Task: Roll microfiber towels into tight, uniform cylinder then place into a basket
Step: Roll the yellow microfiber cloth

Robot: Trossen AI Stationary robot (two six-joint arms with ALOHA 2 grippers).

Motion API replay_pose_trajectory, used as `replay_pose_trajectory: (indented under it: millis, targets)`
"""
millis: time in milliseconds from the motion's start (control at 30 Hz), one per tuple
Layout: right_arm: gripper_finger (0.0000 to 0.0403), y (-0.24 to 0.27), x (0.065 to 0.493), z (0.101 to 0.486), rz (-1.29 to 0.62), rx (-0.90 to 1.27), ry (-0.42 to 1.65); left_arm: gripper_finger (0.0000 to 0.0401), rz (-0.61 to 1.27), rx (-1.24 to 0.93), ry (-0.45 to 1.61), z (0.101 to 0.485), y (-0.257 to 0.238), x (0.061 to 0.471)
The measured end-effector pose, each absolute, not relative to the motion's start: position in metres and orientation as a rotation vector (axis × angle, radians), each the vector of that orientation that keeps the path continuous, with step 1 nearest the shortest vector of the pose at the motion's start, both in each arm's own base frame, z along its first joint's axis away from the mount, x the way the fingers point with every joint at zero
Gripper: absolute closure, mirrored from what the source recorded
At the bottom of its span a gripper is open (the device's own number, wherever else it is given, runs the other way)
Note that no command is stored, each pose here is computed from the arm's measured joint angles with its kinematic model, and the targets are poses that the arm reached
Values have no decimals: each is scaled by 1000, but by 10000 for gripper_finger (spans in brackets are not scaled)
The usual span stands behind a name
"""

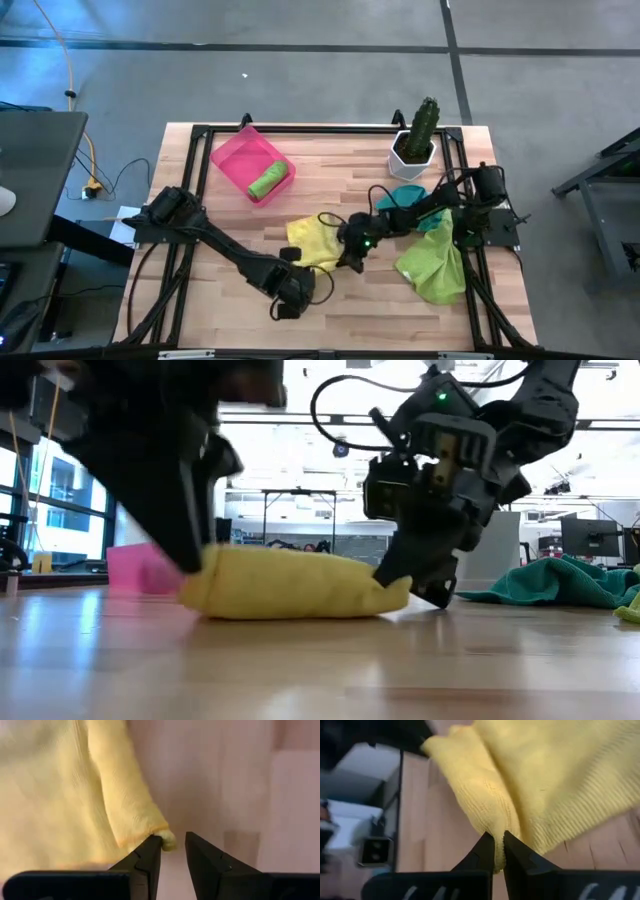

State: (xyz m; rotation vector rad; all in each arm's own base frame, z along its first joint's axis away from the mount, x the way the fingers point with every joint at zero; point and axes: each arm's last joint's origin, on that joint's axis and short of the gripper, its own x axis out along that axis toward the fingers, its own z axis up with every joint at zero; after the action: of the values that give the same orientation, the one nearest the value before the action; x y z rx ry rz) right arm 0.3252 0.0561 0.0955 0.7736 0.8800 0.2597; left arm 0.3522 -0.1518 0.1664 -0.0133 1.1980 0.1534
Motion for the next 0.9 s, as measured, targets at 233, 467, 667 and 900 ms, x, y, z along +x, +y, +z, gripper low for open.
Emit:
replay_pose_trajectory:
  millis: [233, 467, 667, 900]
  targets:
    - [398, 40, 339, 105, 196, 970, 959, 322, 181, 229, 1046, 182, -169, 355]
    - [398, 40, 345, 111, 102, 858, 1100, 322, 256, 168, 1038, 182, -168, 353]
    - [398, 47, 351, 118, 151, 750, 1073, 322, 305, 179, 1161, 178, -169, 337]
    - [398, 49, 352, 120, 153, 728, 1059, 322, 415, 133, 1069, 180, -171, 337]
